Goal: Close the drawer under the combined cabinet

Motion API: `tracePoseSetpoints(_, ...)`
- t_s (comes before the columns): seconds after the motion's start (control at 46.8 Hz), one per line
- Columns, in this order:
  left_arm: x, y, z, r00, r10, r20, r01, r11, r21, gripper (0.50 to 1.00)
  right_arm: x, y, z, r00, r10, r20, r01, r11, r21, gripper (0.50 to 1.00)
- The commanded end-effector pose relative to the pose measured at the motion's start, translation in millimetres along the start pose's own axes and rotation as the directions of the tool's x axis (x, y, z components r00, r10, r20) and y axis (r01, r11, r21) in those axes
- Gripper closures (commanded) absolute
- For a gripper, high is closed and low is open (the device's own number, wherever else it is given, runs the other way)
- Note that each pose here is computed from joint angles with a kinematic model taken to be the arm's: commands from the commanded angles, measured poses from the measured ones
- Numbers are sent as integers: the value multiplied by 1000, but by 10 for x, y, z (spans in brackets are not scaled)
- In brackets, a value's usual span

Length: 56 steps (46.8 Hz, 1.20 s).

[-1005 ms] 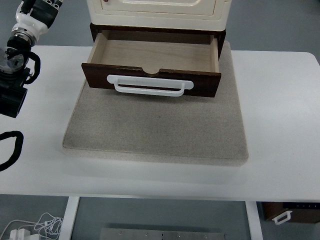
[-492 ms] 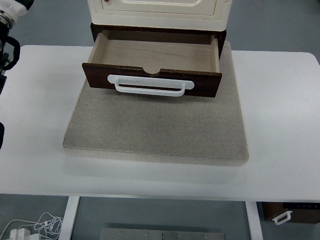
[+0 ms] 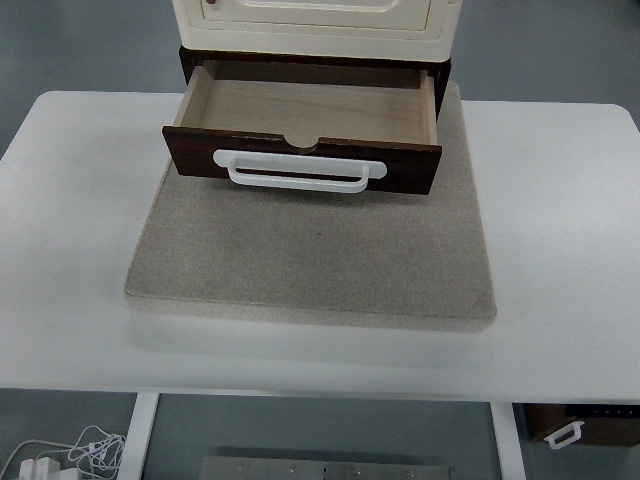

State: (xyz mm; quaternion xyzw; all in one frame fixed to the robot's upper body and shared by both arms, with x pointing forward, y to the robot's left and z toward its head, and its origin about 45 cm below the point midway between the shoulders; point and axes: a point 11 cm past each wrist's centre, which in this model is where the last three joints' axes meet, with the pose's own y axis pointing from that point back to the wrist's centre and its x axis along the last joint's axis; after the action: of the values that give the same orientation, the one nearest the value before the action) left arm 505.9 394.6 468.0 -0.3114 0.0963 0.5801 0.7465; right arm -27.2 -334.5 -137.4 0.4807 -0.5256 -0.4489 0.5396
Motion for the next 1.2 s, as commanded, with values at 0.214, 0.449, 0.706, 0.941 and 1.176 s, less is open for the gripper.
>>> tracePoseSetpoints(0.214,-525,34,410,970,-165,181,166,986,11,506,0,0,0,1000,0,1,0,1000,0,548)
tracePoseSetpoints(0.449,-925,139,605,918,-277,284,281,959,31,506,0,0,0,1000,0,0,0,1000,0,548)
tracePoseSetpoints(0.706,-1290,230,542,826,-391,406,377,919,118,506,0,0,0,1000,0,0,0,1000,0,548)
tracePoseSetpoints(0.941,-1748,453,175,709,-549,443,483,835,263,508,0,0,0,1000,0,0,0,1000,0,548)
tracePoseSetpoints(1.176,-2054,615,-235,580,-667,469,528,745,407,512,0,0,0,1000,0,0,0,1000,0,548)
